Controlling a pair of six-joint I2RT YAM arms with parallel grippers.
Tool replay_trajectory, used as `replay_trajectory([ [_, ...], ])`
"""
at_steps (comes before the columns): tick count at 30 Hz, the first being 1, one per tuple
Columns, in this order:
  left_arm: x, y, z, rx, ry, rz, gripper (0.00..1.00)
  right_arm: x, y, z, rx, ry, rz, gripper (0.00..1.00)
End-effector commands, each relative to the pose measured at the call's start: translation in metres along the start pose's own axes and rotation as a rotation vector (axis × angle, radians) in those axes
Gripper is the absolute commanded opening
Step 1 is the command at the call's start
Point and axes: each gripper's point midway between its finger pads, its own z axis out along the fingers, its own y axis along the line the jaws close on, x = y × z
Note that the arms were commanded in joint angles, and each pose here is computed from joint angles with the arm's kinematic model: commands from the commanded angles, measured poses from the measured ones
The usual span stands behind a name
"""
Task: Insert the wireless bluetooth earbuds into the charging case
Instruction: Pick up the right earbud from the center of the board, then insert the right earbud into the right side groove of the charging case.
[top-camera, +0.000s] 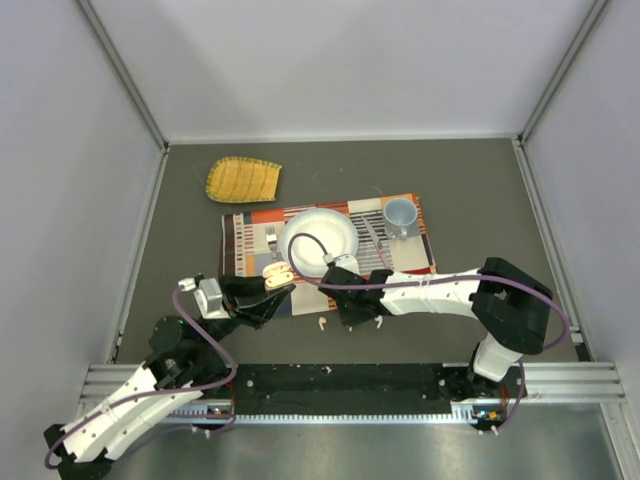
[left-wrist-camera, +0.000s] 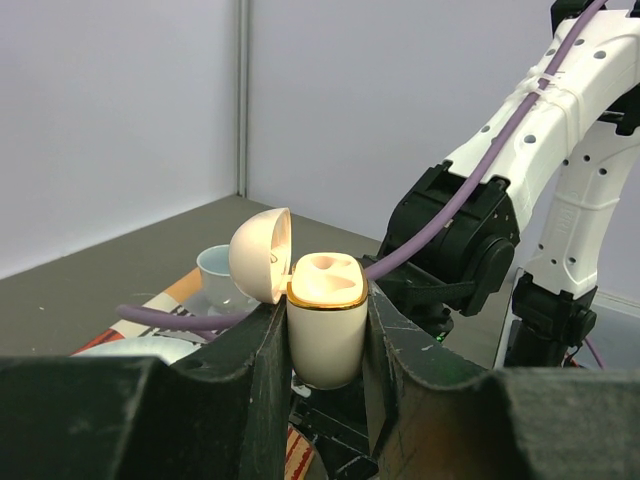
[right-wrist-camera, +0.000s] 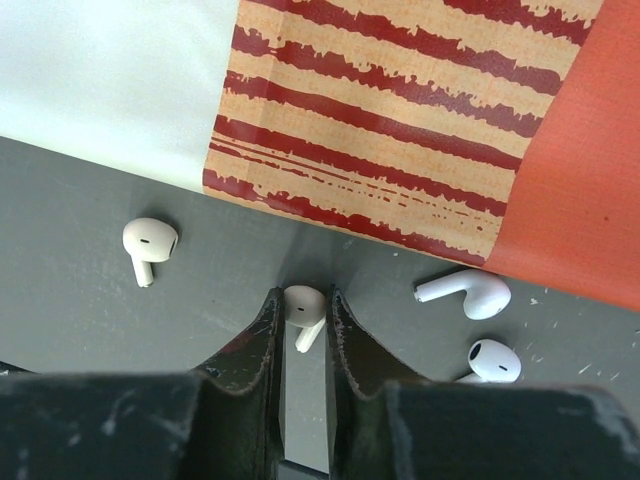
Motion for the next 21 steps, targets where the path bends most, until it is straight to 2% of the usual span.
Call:
replay_trajectory([
  [1,-0.018,-0.005,0.005,0.021,-0.055,0.01,0.0,-0.005,0.009,-0.002,-0.015,-0.029,0.002,0.07],
  [7,-0.018,-0.005,0.007,0.024,-0.051,0.008,0.0,-0.022,0.009,-0.023,-0.04,-0.113,0.047,0.02],
  [12,-0.022,-0.003,0.007,0.011,-0.069,0.012,0.0,-0.049,0.002,-0.056,-0.056,-0.254,0.114,0.01],
  [21,-0.023,0.003,0.01,-0.019,-0.088,-0.005,0.0,-0.097,-0.026,-0.142,-0.094,-0.577,0.232,0.0],
])
